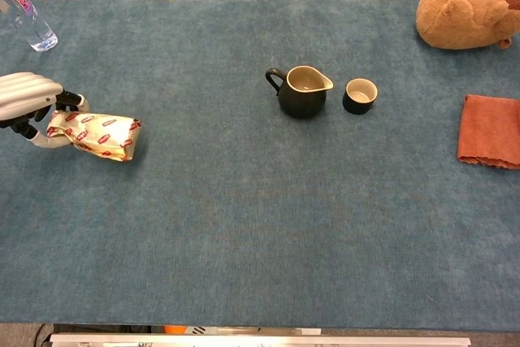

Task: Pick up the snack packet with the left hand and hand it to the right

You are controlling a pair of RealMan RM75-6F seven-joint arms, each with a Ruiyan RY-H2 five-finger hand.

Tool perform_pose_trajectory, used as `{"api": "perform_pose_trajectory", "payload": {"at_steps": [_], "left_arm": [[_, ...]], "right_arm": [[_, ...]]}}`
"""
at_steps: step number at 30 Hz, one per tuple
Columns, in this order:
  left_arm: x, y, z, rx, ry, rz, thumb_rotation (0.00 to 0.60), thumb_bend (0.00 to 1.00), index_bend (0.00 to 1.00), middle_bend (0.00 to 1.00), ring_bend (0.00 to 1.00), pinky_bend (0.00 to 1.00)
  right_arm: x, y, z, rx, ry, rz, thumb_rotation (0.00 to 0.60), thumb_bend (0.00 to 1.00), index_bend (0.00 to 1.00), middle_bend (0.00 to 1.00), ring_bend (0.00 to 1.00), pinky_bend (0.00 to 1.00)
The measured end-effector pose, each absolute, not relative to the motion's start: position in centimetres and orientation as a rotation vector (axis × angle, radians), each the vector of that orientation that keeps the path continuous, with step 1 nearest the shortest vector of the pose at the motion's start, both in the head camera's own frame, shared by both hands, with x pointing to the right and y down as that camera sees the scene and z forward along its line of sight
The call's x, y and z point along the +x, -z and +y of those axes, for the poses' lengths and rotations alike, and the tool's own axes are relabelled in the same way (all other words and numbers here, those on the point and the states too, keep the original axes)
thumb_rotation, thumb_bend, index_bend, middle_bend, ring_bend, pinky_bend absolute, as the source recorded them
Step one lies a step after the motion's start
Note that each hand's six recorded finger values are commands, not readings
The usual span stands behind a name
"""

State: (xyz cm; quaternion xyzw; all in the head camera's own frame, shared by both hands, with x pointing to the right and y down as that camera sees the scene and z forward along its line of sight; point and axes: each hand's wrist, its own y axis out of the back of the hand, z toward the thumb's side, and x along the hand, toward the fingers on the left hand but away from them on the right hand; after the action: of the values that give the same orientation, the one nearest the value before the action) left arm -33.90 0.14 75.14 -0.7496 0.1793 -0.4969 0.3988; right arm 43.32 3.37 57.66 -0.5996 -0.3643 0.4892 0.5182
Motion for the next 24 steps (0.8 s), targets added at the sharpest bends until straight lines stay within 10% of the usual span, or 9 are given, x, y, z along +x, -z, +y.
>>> {"api": "perform_pose_trajectory", "payload": {"at_steps": [24], "left_arm": [[-25.1,-67.0,2.0,-2.323,1.221,0.596,0.600,0.33,0.58,0.61,0.54,0.64]], "right_arm": [[24.7,-58.8,4.8,-1.663,-0.574,-0.424,0.600,0.14,0.16,0.31,0.20,0.28]]}}
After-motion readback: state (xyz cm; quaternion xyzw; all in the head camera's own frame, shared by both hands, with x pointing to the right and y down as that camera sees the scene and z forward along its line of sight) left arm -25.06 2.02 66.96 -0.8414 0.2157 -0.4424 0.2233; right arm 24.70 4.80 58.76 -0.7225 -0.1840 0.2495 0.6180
